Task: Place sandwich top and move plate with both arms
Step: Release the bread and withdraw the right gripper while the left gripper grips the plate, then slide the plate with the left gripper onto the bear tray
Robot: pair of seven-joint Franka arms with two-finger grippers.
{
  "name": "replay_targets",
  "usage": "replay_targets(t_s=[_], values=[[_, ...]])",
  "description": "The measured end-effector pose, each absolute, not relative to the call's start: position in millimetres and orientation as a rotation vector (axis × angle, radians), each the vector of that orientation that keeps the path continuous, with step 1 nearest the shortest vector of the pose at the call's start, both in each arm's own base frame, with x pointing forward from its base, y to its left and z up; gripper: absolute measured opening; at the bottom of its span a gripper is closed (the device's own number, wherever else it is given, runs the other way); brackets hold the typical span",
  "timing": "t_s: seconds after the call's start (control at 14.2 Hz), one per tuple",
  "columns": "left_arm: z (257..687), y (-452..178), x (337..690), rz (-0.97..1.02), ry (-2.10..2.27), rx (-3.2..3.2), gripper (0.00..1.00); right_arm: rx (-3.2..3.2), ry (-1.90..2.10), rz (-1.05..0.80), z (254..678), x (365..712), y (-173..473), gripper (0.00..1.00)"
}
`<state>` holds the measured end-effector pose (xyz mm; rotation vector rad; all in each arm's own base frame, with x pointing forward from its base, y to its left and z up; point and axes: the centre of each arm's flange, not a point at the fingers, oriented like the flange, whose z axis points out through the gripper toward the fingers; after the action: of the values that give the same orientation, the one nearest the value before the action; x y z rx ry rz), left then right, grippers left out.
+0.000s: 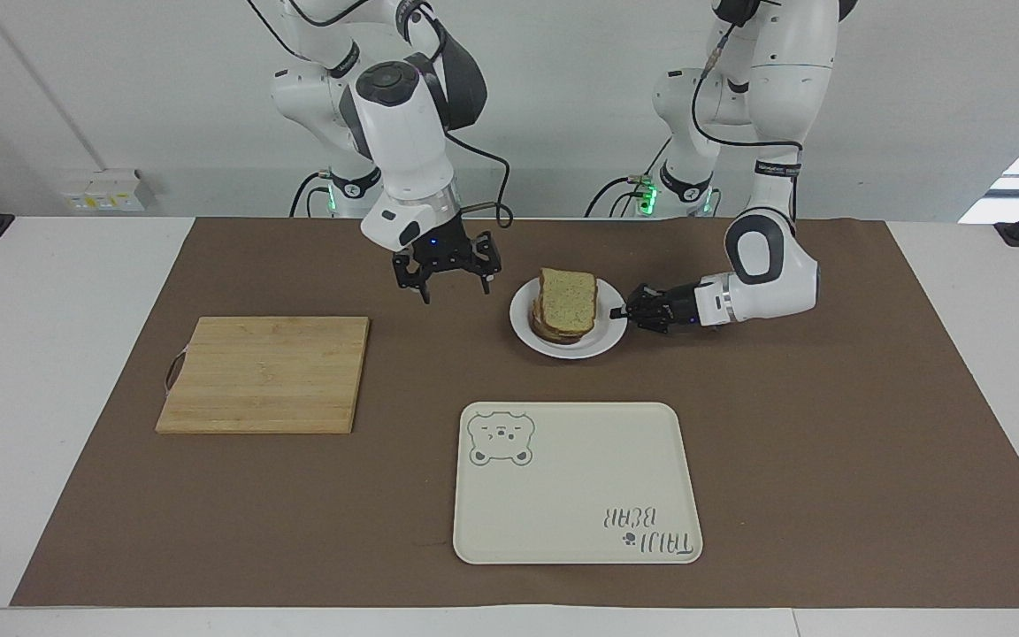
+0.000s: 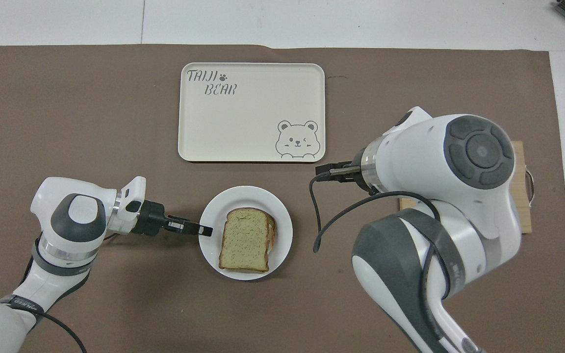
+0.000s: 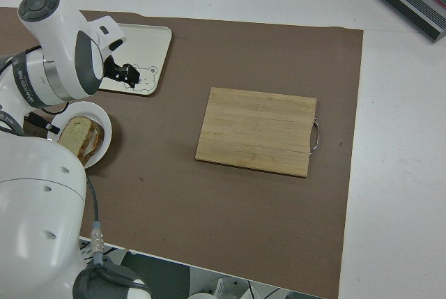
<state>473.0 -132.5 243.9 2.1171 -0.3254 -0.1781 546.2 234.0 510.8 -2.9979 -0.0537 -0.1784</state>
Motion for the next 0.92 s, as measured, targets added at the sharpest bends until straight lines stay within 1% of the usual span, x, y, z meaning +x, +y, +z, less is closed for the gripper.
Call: replay_targets(t_s=[0.42, 0.7, 0.92], values=[[245, -131, 472, -0.204, -0.279, 2.105, 0.04, -3.013, 0.018, -0.188, 543, 551, 203, 1.0], [252, -127, 478, -0.216, -0.248, 2.08, 0.04, -3.062, 0.138, -0.105, 583, 544, 149, 1.0], [271, -125, 493, -0.234, -0.2, 2.058, 0.04, -3.072, 0.25, -0.072, 603, 534, 106, 1.0]])
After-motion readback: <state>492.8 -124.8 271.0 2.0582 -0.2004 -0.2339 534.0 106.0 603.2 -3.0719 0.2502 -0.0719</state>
